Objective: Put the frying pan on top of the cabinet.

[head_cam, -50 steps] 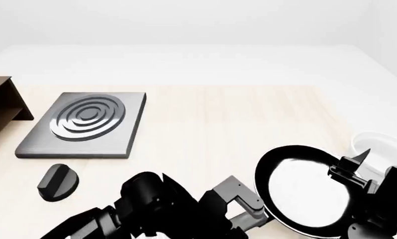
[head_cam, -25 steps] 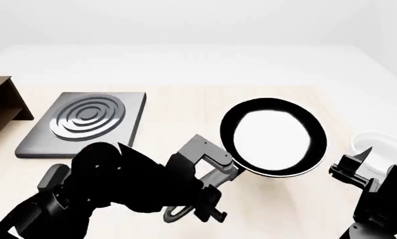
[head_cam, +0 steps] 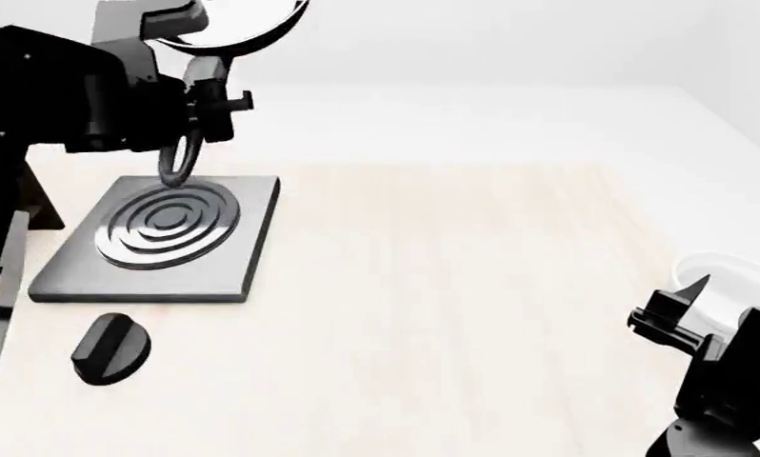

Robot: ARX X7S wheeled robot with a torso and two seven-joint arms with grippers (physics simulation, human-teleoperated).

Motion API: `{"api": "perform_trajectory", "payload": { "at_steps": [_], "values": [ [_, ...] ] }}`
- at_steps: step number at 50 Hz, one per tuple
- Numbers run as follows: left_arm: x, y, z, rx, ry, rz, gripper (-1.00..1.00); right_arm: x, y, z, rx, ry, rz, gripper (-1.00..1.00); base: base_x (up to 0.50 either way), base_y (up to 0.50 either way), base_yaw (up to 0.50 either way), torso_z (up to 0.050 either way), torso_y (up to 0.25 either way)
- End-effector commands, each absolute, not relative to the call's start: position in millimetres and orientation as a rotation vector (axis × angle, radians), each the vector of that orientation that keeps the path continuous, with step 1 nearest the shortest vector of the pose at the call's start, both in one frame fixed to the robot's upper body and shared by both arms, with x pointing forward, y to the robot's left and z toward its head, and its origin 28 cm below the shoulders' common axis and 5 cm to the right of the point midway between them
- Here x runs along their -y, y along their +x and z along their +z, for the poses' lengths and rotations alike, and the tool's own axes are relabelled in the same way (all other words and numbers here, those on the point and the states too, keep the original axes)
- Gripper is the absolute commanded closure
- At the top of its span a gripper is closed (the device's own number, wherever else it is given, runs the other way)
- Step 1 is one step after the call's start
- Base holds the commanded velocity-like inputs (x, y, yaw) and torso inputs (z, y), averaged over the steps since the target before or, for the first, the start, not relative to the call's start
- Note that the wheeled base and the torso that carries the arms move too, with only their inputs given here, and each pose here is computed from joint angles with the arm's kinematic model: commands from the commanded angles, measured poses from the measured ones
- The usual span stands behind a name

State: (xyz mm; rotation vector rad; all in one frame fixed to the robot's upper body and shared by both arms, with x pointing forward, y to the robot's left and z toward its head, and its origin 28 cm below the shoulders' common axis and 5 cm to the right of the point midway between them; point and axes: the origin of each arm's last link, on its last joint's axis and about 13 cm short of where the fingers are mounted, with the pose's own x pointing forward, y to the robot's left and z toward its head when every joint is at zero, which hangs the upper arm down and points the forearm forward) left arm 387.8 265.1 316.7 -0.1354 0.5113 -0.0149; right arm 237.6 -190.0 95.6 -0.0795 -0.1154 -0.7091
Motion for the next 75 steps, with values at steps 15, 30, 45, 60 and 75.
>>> {"api": "perform_trajectory", "payload": {
  "at_steps": [15,30,45,60,75],
  "values": [
    [-362.4,377.3,338.6,-0.464,-0.424,0.678,1.0,188.7,236.9,94.8,0.109,-0.08,-0.695,-1.0,0.0,0.0,0.0,0.0,0.001],
    [-394.9,366.8,335.6,-0.421,-0.549,0.829,1.0,184.9,239.0,90.5,0.101,-0.079,-0.679,-1.0,0.0,0.0,0.0,0.0,0.001],
    [-417.8,357.1,336.1,-0.374,-0.644,0.913,1.0,183.8,239.4,90.0,0.097,-0.083,-0.673,-1.0,0.0,0.0,0.0,0.0,0.001],
    [-417.5,358.0,327.9,-0.424,-0.569,1.007,1.0,184.2,237.7,90.9,0.1,-0.084,-0.674,-1.0,0.0,0.0,0.0,0.0,-0.046],
    [-418.1,358.4,329.9,-0.397,-0.584,0.992,1.0,182.8,238.2,90.1,0.097,-0.086,-0.667,-1.0,0.0,0.0,0.0,0.0,-0.25]
  ]
}}
